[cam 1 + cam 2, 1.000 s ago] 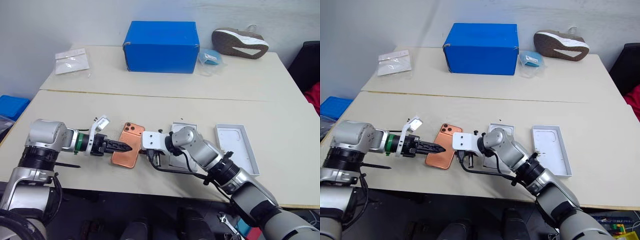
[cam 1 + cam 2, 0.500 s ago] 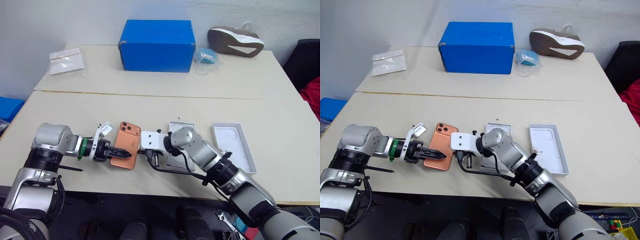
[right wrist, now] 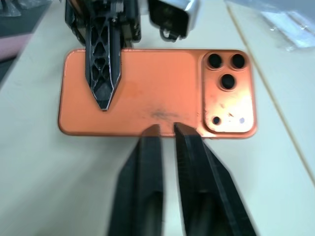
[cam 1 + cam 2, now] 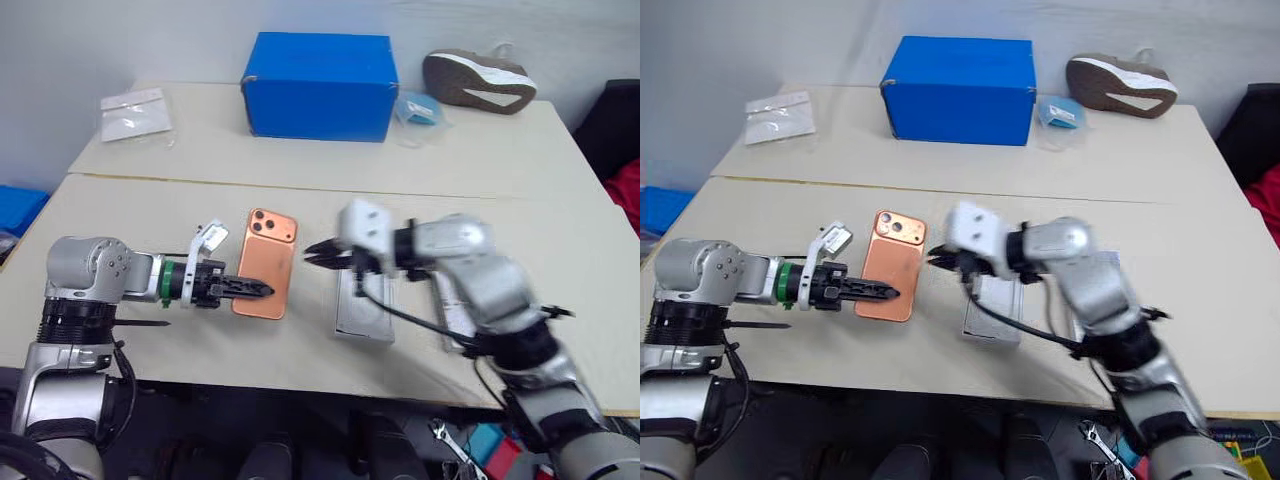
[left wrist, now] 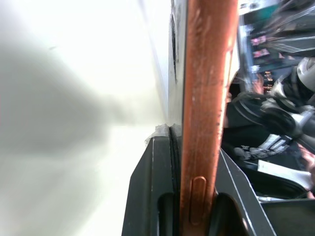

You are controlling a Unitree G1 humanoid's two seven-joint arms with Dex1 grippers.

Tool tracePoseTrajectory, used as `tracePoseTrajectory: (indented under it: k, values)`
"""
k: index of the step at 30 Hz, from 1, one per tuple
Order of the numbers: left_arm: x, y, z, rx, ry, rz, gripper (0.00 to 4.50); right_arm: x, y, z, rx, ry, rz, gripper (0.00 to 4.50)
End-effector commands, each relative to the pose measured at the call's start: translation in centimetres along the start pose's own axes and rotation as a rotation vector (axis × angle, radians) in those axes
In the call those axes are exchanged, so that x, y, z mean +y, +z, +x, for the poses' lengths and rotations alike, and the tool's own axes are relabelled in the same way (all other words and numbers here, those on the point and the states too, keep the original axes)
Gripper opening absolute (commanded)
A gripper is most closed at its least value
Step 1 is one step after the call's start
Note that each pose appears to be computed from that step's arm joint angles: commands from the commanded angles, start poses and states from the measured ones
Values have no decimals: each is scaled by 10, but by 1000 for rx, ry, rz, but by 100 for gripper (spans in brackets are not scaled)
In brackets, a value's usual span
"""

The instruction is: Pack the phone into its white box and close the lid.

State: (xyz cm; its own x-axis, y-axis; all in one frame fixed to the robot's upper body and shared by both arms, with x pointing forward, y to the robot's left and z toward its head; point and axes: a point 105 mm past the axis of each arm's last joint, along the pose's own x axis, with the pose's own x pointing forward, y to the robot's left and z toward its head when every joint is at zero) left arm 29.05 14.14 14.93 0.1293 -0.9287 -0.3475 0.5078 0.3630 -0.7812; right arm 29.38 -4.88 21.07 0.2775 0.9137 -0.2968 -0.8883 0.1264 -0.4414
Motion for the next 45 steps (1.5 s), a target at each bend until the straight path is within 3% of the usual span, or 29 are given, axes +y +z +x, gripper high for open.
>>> tracePoseTrajectory:
  k: [1,6,10,11,22,38,45]
  values:
    - [-22,5,25,9,-81,81,11,27,7,-50,-4,0,33,149]
    - [-36,11,57,5,-159,73,11,52,-4,-102,78,-87,109,312]
    - [-47,15,77,14,-212,61,11,63,-8,-120,116,-165,161,438]
    - [-48,17,84,12,-214,46,11,65,-10,-123,125,-183,174,445]
    - [-42,15,138,86,-159,-110,11,81,-16,-127,156,-293,235,450]
    - [-31,9,146,123,-96,-199,11,78,-20,-126,167,-357,227,450]
    - [-36,12,146,118,-120,-205,236,78,-21,-124,164,-362,224,450]
